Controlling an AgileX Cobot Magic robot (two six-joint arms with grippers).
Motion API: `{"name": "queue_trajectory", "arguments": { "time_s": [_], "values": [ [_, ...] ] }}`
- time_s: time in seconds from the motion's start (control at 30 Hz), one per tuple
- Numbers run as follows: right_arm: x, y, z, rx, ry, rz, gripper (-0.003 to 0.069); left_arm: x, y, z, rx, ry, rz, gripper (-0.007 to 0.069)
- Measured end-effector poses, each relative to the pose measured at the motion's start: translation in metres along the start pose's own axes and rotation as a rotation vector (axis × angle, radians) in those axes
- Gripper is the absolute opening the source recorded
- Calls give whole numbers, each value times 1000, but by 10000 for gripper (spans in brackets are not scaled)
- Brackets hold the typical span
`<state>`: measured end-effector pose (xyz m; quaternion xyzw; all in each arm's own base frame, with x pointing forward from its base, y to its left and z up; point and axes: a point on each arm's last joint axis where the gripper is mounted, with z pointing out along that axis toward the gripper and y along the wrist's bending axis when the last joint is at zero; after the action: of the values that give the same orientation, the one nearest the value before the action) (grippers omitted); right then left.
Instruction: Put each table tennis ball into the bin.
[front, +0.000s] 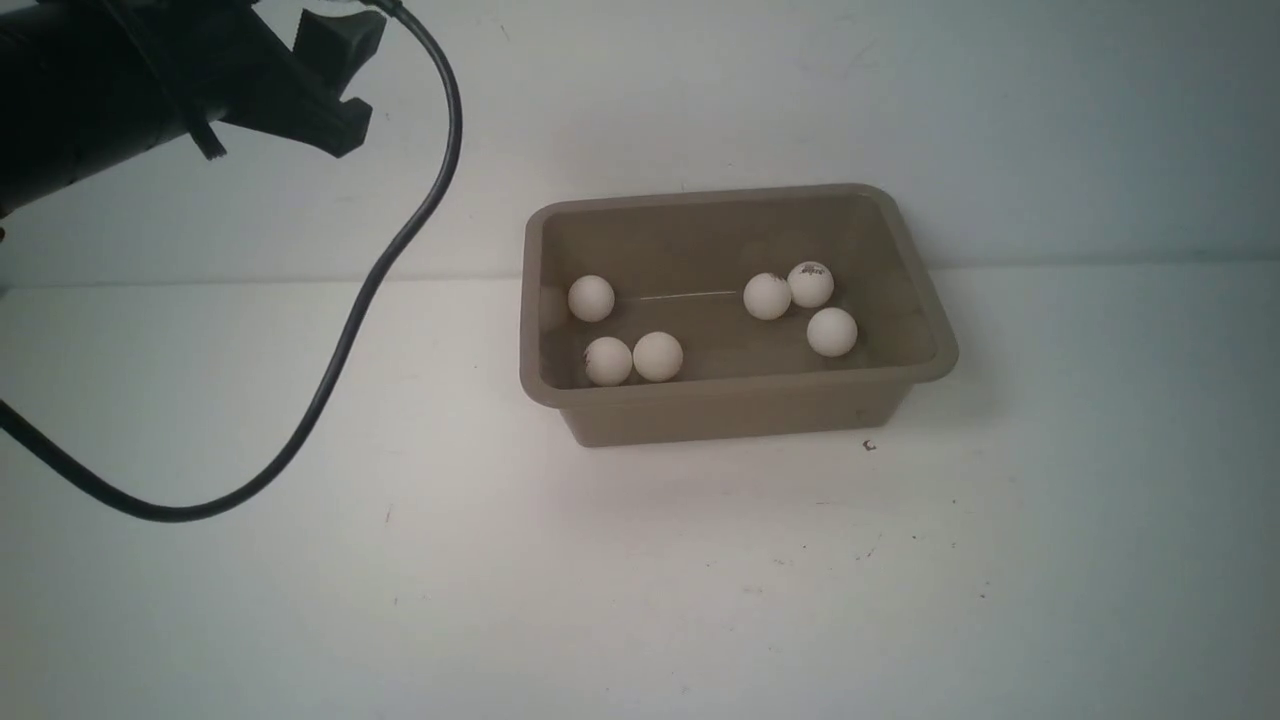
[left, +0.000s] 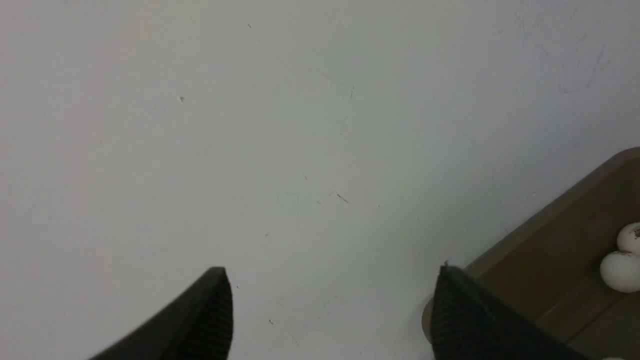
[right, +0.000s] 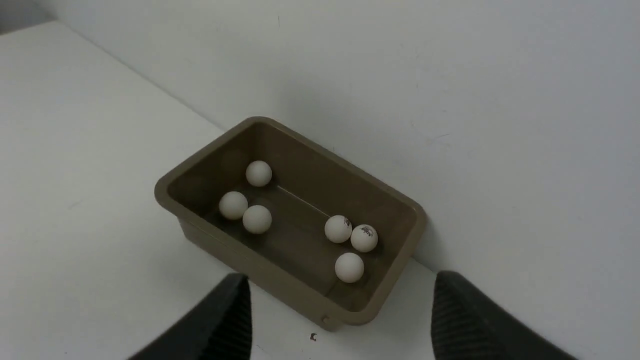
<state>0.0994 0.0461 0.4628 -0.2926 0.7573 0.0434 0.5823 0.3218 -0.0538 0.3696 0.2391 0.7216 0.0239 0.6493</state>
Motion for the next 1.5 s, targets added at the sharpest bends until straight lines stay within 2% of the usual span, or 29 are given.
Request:
{"name": "queue_trajectory", "arguments": {
  "time_s": [0.27, 0.43, 0.6, 0.93, 1.5],
  "values": [
    [57, 21, -34, -7, -47, 39, 444, -1, -1, 0, 16, -10, -5, 479],
    [93, 35, -25, -9, -133, 88, 444, -1, -2, 0, 19, -11, -20, 479],
    [131, 44, -4, 31, -244, 133, 444, -2, -4, 0, 43, -23, -51, 479],
    [162, 52, 19, 35, -201, 145, 444, -2, -4, 0, 46, -24, -75, 479],
    [191, 63, 29, -39, -12, 153, 444, -4, -7, 0, 79, -40, -100, 479]
  ]
}}
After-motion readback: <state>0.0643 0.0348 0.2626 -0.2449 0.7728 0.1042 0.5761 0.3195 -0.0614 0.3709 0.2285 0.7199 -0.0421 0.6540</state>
